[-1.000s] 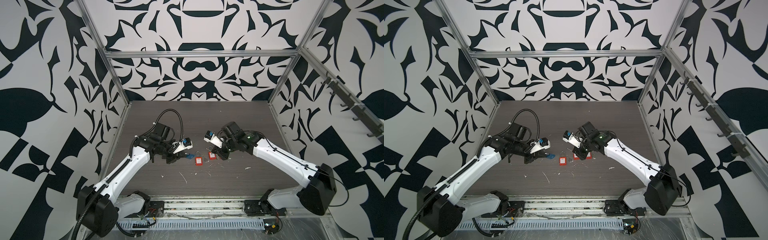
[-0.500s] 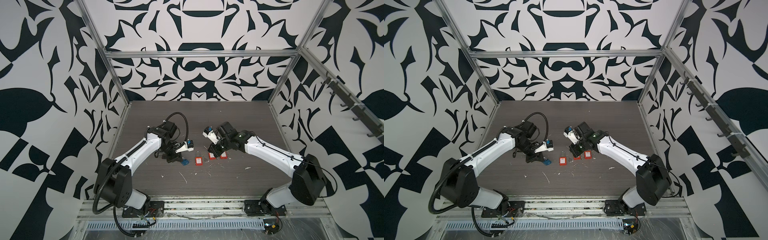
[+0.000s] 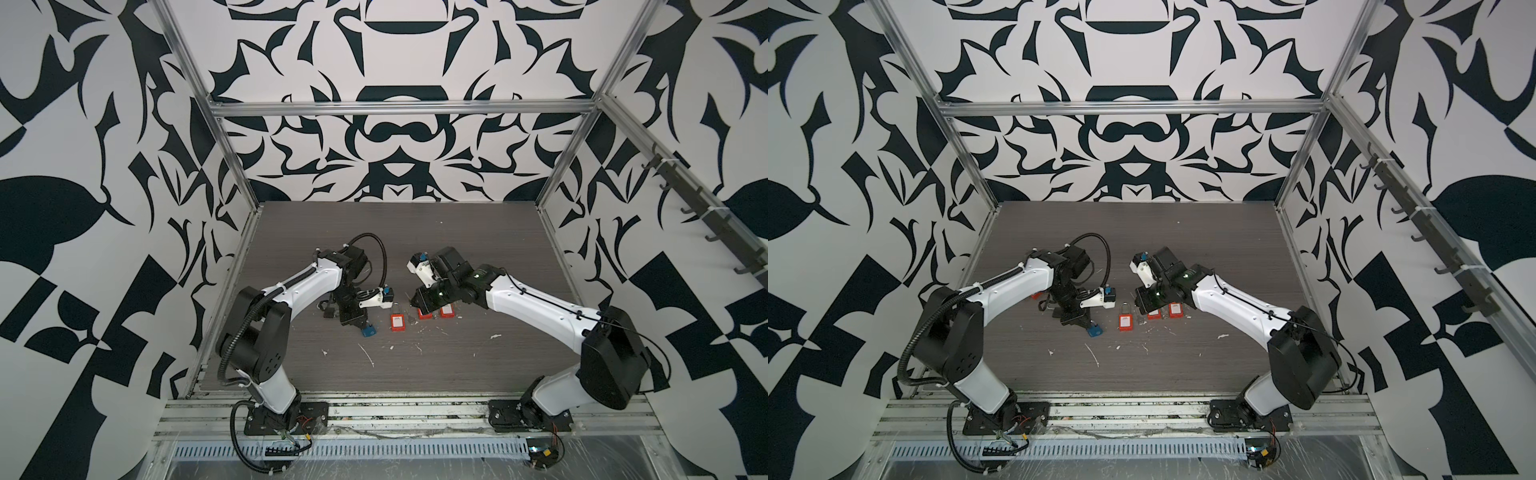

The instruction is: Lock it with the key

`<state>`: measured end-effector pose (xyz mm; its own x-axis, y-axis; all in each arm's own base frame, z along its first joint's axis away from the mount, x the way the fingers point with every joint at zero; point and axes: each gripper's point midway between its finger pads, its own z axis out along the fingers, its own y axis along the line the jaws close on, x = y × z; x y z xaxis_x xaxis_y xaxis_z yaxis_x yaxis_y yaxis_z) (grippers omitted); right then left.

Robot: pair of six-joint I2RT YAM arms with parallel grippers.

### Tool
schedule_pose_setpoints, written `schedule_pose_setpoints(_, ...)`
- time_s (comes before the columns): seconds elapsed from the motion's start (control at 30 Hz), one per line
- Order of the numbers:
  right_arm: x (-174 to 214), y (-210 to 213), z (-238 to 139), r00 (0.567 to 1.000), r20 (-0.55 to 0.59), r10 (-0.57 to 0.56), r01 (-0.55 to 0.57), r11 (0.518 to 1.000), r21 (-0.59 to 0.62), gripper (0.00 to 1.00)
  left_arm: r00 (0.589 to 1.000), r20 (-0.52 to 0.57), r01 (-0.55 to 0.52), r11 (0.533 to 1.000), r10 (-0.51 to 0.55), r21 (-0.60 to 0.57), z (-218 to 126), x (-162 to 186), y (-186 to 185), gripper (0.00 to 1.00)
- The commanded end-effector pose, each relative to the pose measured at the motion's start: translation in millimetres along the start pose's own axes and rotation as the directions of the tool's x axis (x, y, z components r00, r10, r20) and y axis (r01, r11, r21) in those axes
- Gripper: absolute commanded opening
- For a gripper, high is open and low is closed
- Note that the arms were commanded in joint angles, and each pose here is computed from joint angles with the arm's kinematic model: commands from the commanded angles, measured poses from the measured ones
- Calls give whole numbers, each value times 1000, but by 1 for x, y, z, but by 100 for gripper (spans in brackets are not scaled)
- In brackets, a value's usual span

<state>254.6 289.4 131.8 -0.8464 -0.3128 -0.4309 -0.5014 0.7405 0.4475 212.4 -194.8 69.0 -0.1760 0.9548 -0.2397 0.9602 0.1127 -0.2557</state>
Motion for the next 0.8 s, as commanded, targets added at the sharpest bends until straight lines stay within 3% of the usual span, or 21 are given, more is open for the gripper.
schedule_pose_setpoints(0.0,-1,9,2,997,-2,75,-75,996,-41,0,998,-70,-6,1000,8,22,1,6,-1,0)
schedule_pose_setpoints(0.2,6,15,8,994,-21,111,-112,992,-54,0,984,-176,-22,1000,19,-14,15,9,21,0)
schedule_pose_setpoints(0.37,8,12,6,980,-15,198,-199,980,-19,0,983,-184,-20,998,9,-60,18,-3,40,3)
schedule_pose_setpoints(0.57,16,15,3,950,-9,311,-311,950,-2,0,987,-157,-23,999,16,-42,24,-15,48,27)
schedule_pose_setpoints(0.77,22,21,1,948,-15,317,-316,948,41,0,990,-137,-35,995,23,-89,23,-25,64,38)
